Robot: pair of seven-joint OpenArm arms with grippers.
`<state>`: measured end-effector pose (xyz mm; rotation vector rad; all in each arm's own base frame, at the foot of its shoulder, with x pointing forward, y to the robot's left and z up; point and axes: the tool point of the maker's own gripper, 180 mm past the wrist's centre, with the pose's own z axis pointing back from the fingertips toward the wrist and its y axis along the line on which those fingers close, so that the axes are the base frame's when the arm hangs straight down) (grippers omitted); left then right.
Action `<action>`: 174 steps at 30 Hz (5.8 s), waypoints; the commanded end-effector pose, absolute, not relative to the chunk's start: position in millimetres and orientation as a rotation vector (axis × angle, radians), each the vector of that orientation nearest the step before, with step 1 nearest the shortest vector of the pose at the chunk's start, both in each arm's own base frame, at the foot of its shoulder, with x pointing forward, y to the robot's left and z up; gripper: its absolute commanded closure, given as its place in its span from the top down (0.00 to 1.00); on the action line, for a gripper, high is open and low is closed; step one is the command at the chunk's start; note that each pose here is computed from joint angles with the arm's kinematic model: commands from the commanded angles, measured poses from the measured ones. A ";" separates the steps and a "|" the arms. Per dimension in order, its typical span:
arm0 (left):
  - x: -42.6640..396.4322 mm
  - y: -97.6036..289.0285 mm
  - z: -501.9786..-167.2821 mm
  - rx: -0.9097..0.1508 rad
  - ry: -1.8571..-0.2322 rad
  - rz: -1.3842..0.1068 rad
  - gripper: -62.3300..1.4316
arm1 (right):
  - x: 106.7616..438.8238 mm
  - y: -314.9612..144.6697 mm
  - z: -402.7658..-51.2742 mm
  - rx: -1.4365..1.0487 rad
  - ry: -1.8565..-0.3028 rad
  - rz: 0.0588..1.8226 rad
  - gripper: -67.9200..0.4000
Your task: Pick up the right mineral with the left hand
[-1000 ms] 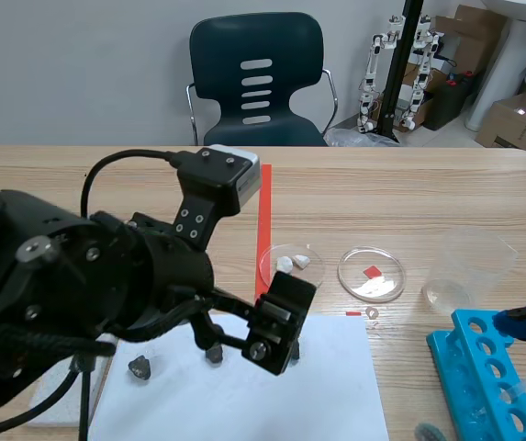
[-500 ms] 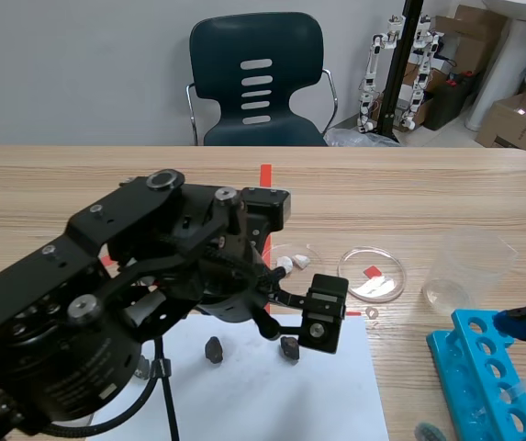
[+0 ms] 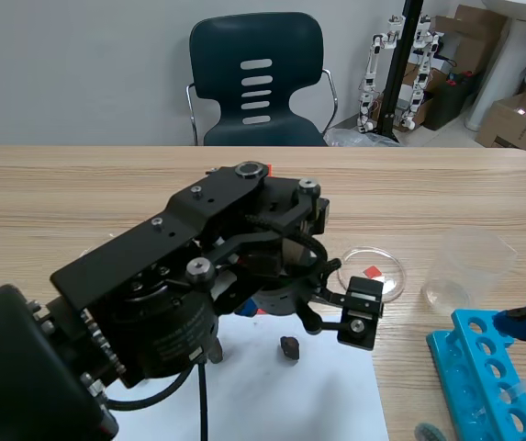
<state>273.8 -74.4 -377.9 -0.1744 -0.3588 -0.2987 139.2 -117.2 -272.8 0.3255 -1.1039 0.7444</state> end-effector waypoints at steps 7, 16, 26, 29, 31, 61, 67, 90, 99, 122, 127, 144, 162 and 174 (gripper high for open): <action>280.0 -87.8 -377.1 -0.170 -0.397 -0.337 1.00 | 140.7 -112.1 -265.1 0.347 -1.135 0.739 1.00; 281.6 -88.2 -385.0 -0.142 -0.371 -0.348 1.00 | 140.7 -112.1 -265.1 0.347 -1.135 0.739 1.00; 278.7 -81.7 -397.6 -0.109 -0.327 -0.345 1.00 | 140.7 -112.1 -265.1 0.347 -1.135 0.739 1.00; 276.9 -79.3 -402.0 -0.100 -0.314 -0.343 1.00 | 140.7 -112.1 -265.1 0.347 -1.135 0.739 1.00; 275.1 -79.2 -404.9 -0.096 -0.304 -0.343 1.00 | 140.7 -112.1 -265.1 0.347 -1.135 0.739 1.00; 273.7 -80.3 -409.5 -0.099 -0.301 -0.345 1.00 | 140.7 -112.1 -265.1 0.347 -1.135 0.739 1.00; 273.7 -80.3 -409.5 -0.099 -0.301 -0.345 1.00 | 140.7 -112.1 -265.1 0.347 -1.135 0.739 1.00; 273.2 -80.1 -409.6 -0.098 -0.298 -0.345 0.26 | 140.7 -112.1 -265.1 0.347 -1.135 0.739 1.00; 267.9 -79.5 -408.5 -0.118 -0.306 -0.337 0.26 | 140.7 -112.1 -265.1 0.347 -1.135 0.739 1.00; 277.0 0.2 -317.7 -0.367 -0.891 -0.223 0.26 | 140.7 -112.1 -265.1 0.347 -1.135 0.739 1.00; 261.8 24.3 -301.9 -0.393 -0.986 -0.226 0.26 | 140.7 -112.1 -265.1 0.347 -1.135 0.739 1.00; 212.9 69.6 -271.8 -0.338 -1.177 -0.318 0.23 | 140.7 -112.1 -265.1 0.347 -1.135 0.739 1.00; 192.7 69.3 -271.6 -0.323 -1.208 -0.383 0.20 | 140.7 -112.1 -265.2 0.347 -1.134 0.740 1.00; 192.8 69.3 -271.6 -0.322 -1.208 -0.385 0.20 | 140.7 -112.1 -265.2 0.347 -1.134 0.740 1.00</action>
